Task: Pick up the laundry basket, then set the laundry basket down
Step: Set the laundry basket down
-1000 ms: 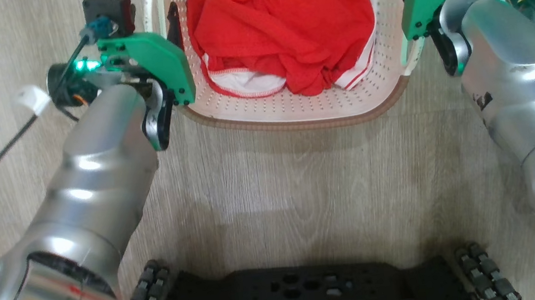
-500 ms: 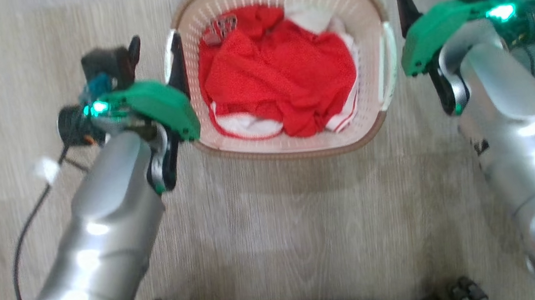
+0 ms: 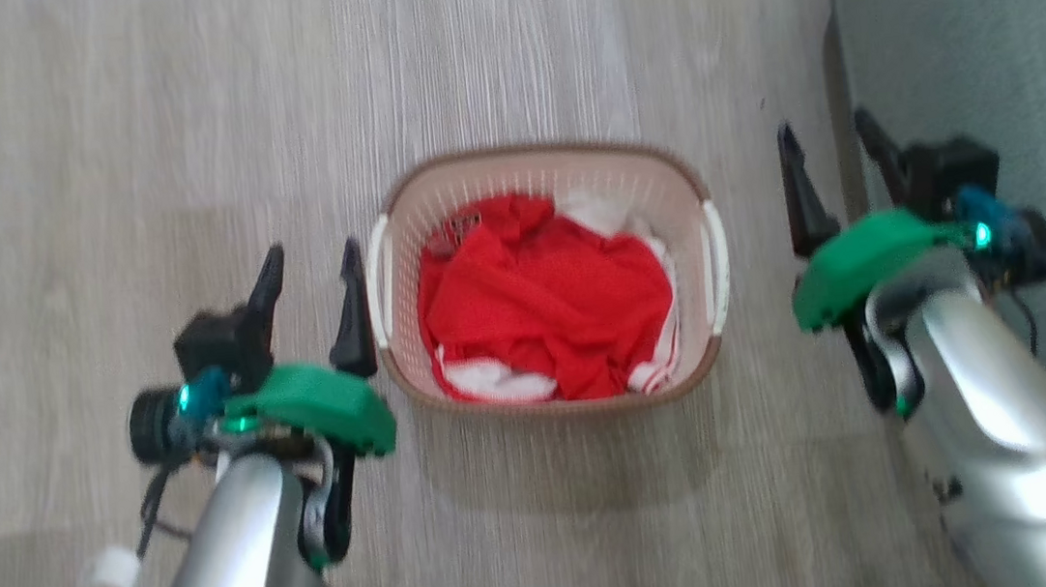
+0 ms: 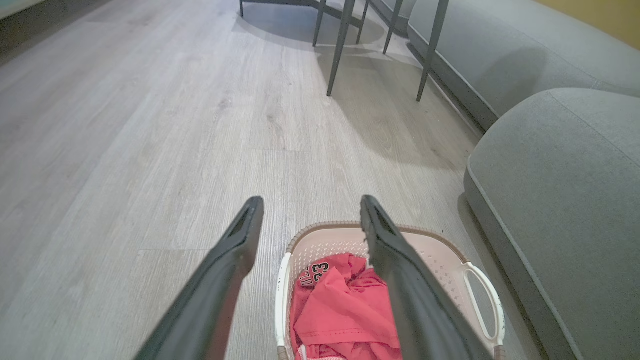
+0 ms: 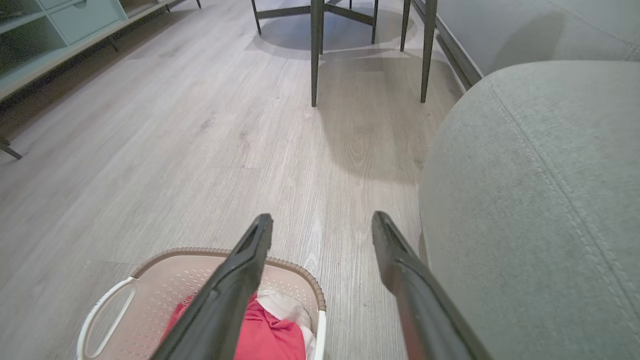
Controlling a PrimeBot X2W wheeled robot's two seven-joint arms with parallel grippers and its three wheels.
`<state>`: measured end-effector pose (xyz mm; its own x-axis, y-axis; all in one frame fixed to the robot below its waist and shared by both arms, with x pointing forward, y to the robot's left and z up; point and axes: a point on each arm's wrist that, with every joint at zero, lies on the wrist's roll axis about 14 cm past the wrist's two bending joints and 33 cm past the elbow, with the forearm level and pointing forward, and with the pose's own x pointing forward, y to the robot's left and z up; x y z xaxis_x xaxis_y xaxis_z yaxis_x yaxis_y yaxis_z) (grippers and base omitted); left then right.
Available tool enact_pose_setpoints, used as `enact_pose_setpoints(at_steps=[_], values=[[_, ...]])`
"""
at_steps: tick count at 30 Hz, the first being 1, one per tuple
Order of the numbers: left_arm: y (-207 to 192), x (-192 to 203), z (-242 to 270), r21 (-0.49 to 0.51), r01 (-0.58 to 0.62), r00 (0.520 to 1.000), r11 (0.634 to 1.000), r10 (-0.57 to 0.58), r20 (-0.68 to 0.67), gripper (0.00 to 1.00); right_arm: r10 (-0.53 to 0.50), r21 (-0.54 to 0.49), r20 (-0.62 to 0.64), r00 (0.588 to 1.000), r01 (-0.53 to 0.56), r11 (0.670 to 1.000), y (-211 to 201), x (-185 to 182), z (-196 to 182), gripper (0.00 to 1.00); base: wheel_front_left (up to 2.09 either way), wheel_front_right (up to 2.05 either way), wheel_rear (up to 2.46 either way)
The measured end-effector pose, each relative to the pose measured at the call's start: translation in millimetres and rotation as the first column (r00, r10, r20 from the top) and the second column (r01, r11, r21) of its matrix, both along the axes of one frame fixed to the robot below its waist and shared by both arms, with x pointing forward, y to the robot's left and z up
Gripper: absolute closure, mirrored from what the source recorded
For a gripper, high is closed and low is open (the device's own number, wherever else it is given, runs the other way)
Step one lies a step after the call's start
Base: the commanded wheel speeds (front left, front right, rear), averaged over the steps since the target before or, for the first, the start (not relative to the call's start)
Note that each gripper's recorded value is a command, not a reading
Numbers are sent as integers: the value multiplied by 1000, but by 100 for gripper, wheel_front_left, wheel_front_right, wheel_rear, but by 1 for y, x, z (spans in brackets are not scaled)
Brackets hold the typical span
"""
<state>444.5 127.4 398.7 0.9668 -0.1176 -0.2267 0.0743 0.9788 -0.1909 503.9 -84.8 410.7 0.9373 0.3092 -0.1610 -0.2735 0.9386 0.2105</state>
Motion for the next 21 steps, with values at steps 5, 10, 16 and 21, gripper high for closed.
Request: enact_pose_setpoints(at_steps=[5,10,16,21], values=[[4,-20,23,3,-12,998,1000,12,58,0,-10,15,66,998,9,1000,-4,-23,28,0,0,0,0],[13,-44,46,3,-45,992,999,45,119,0,-40,34,138,990,36,999,-14,-51,58,0,0,0,0],[24,-76,59,-4,-86,985,996,86,150,0,-55,49,174,983,47,998,-19,-86,73,0,0,0,0],[31,-98,62,-7,-116,981,993,116,158,0,-63,59,213,975,52,997,-22,-106,87,0,0,0,0]])
